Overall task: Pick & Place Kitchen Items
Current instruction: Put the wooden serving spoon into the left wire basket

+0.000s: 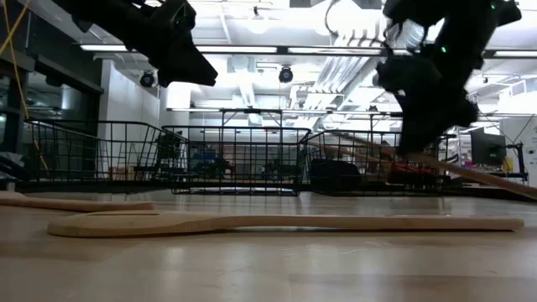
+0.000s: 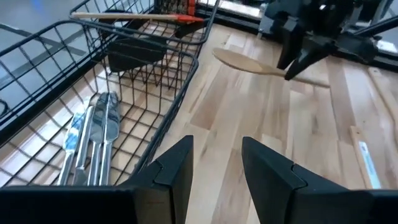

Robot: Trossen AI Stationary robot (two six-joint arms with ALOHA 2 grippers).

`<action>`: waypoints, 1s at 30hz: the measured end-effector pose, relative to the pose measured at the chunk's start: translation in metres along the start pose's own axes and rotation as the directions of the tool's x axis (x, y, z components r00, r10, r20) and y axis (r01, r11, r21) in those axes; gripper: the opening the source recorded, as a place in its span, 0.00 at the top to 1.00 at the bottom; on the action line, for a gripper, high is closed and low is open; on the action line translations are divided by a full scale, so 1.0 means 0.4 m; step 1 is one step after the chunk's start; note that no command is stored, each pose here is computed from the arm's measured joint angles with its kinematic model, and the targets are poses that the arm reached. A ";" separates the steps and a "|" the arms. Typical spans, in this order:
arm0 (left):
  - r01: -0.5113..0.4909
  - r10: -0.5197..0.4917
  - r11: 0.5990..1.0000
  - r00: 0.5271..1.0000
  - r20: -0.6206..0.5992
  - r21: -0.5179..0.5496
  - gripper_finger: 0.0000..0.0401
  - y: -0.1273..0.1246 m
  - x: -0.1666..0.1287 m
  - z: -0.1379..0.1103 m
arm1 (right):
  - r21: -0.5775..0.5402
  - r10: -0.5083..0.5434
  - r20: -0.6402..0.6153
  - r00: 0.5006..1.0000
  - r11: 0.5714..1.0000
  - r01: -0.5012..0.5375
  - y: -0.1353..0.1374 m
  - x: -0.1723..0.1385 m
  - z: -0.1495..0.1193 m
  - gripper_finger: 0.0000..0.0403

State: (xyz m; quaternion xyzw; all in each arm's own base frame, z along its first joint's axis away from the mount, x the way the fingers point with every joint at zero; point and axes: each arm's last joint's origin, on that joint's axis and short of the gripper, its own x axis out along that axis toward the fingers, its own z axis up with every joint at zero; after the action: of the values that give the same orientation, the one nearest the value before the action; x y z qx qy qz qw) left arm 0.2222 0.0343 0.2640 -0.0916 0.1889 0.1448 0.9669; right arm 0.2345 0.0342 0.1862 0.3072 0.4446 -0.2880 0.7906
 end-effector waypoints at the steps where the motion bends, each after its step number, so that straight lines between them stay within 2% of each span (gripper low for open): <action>1: 0.004 -0.004 1.000 1.000 0.006 -0.001 0.67 0.000 0.000 0.001 | -0.014 0.034 0.037 0.999 0.999 -0.033 0.007 -0.010 0.005 0.83; 5: 0.004 -0.004 1.000 1.000 0.006 -0.002 0.67 -0.001 0.000 0.002 | -0.086 0.163 0.173 0.971 0.985 -0.150 0.033 -0.051 0.024 0.83; 10: 0.004 -0.004 1.000 1.000 0.006 -0.001 0.67 -0.001 0.000 0.002 | -0.221 0.302 0.315 0.900 0.945 -0.239 0.065 -0.085 0.053 0.83; 15: 0.019 -0.019 1.000 1.000 0.011 0.003 0.63 -0.002 0.000 0.003 | -0.327 0.375 0.405 0.834 0.911 -0.251 0.079 -0.100 0.086 0.83; 23: 0.131 -0.131 0.991 0.985 0.110 0.003 0.46 -0.016 0.026 0.025 | -0.395 0.408 0.521 0.749 0.894 -0.213 0.074 -0.112 0.143 0.83; 30: 0.203 -0.206 0.979 0.954 0.220 0.034 0.43 -0.030 0.078 0.039 | -0.472 0.518 0.602 0.608 0.845 -0.252 0.072 -0.139 0.201 0.83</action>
State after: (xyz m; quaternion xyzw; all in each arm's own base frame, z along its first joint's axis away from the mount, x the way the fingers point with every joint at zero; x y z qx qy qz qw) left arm 0.2591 0.0345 0.2675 -0.0885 0.0698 0.0524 0.9922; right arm 0.2734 0.0033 0.2752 0.1202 0.0697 -0.1221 0.9828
